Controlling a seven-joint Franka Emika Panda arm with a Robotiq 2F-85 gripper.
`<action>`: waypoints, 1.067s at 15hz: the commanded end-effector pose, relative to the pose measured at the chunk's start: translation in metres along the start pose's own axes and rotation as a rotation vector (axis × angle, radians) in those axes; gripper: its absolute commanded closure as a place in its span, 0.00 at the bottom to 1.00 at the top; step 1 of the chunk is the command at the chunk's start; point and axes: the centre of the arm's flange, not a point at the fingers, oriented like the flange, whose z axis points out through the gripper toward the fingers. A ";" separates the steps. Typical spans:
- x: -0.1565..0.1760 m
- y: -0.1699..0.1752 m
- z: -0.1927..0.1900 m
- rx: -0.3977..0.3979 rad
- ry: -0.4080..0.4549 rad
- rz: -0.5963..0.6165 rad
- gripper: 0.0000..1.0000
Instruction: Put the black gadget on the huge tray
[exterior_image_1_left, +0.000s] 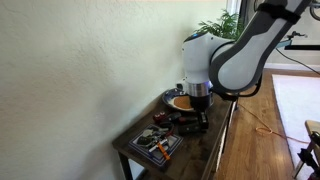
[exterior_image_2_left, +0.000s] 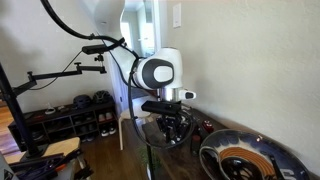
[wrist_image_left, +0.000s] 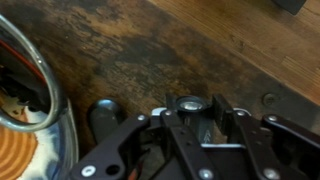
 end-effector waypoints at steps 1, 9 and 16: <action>-0.002 -0.012 0.005 0.011 -0.020 -0.017 0.84; -0.007 -0.008 -0.031 -0.037 0.013 0.004 0.19; 0.006 0.000 -0.037 -0.025 0.048 0.008 0.00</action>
